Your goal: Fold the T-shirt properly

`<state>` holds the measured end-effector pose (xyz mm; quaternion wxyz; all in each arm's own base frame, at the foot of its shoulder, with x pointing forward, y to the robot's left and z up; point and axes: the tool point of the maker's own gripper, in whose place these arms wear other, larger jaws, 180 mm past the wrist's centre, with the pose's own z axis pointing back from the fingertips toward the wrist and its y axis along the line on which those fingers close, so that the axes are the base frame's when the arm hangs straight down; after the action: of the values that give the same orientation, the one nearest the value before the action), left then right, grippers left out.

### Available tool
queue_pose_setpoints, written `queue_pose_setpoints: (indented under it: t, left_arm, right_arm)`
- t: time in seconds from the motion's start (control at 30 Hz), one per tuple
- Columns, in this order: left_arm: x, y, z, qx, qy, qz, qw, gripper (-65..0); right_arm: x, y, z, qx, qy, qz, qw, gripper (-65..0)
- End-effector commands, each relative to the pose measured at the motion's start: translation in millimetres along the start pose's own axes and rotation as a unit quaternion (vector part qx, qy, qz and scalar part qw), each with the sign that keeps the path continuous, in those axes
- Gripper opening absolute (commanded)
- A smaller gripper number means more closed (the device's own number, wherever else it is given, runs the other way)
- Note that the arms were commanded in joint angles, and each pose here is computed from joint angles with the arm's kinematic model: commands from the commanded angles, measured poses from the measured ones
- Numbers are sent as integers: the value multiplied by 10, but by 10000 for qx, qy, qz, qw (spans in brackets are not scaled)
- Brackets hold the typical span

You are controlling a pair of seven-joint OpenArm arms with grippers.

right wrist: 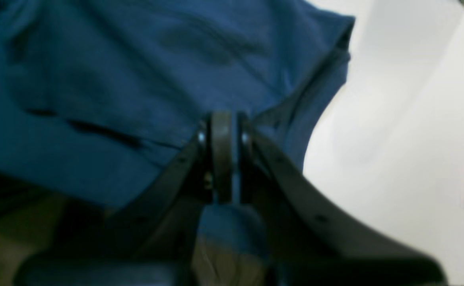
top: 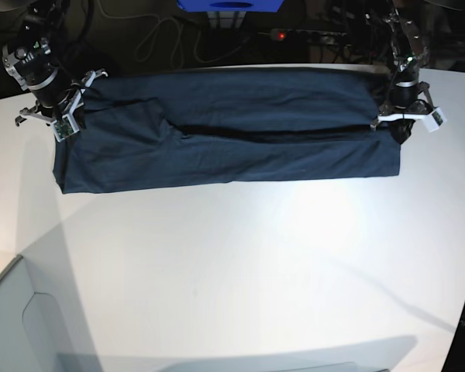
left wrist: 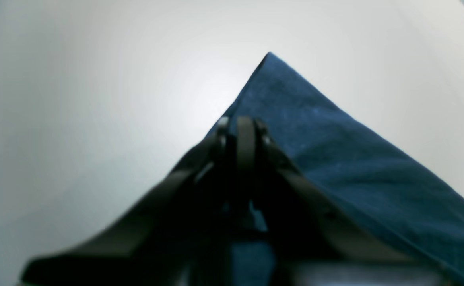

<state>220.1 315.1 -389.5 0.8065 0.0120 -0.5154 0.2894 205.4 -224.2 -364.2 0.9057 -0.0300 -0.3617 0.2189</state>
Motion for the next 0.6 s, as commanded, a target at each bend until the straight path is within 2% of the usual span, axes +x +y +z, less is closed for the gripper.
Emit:
queue_pose_setpoints:
  t: [0.0, 0.07, 0.17, 0.57]
  left_arm:
    - [139, -31, 8, -71, -225, -34, 9997, -559]
    - [125, -27, 22, -61, -216, -22, 9997, -489]
    - [90, 15, 57, -21, -169, -56, 9998, -429]
    - [209, -33, 134, -105, -315, -168, 9993, -424]
  right_arm:
    - [124, -71, -41, -17, -242, -9, 9997, -644]
    - [88, -116, -188, 43, -205, -210, 9996, -644]
    - [43, -178, -357, 109, -150, -442, 9989, -644]
    - [-271, -183, -676, 421, 224, -928, 9945, -645]
